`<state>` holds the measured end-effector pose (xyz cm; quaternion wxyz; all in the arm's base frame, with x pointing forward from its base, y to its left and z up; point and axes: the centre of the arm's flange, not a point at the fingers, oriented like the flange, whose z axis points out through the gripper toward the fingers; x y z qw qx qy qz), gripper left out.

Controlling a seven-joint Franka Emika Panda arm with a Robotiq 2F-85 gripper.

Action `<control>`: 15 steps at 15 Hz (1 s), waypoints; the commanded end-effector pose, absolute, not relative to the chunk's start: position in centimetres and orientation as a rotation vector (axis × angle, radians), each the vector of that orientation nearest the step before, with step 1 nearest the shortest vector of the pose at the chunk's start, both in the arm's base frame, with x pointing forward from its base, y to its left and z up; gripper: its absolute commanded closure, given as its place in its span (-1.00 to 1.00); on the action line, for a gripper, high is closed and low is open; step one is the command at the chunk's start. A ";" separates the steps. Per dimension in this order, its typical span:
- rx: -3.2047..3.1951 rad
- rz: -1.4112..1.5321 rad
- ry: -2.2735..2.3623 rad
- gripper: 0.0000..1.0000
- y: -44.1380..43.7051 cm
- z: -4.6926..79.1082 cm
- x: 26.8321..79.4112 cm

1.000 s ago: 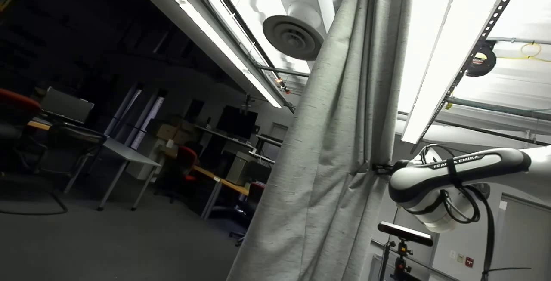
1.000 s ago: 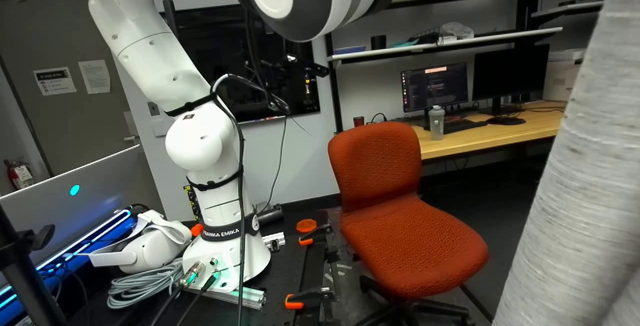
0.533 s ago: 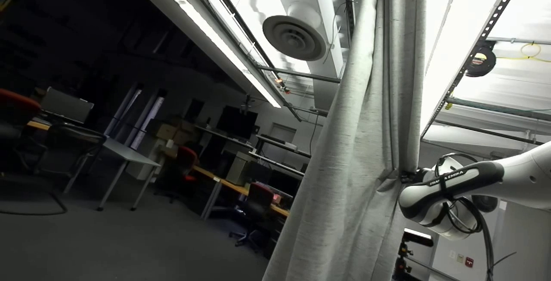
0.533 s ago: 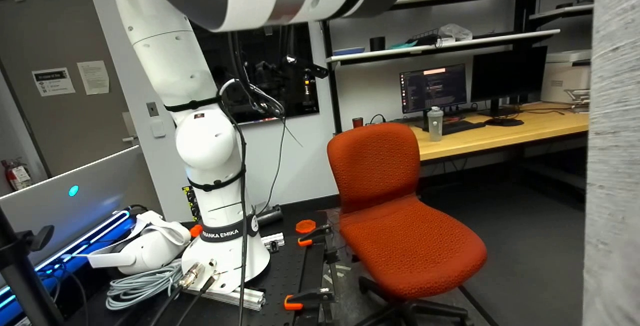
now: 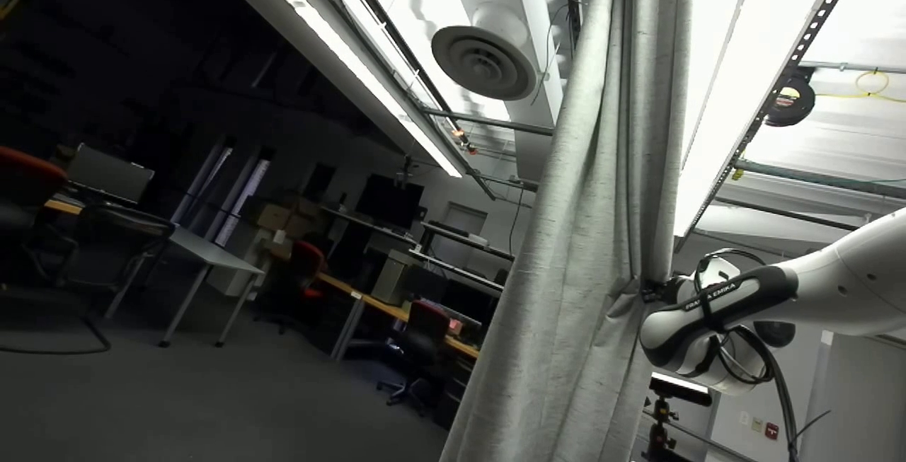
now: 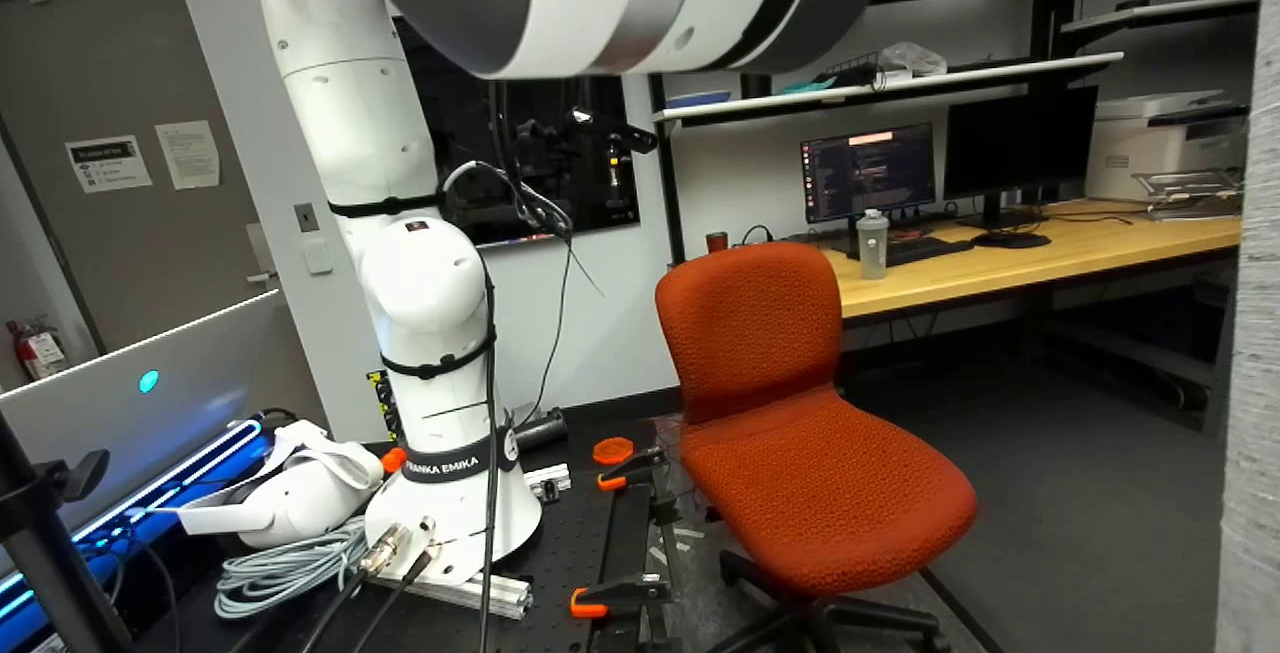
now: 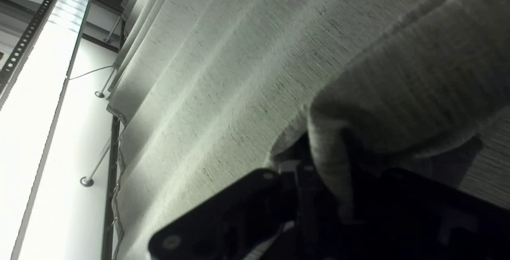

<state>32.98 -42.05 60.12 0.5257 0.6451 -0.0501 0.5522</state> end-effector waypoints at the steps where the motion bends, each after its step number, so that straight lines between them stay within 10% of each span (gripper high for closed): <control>1: 1.546 1.339 -0.120 0.98 -43.7 58.2 35.9; 15: 1.686 1.517 -0.145 0.98 -34.9 54.9 41.8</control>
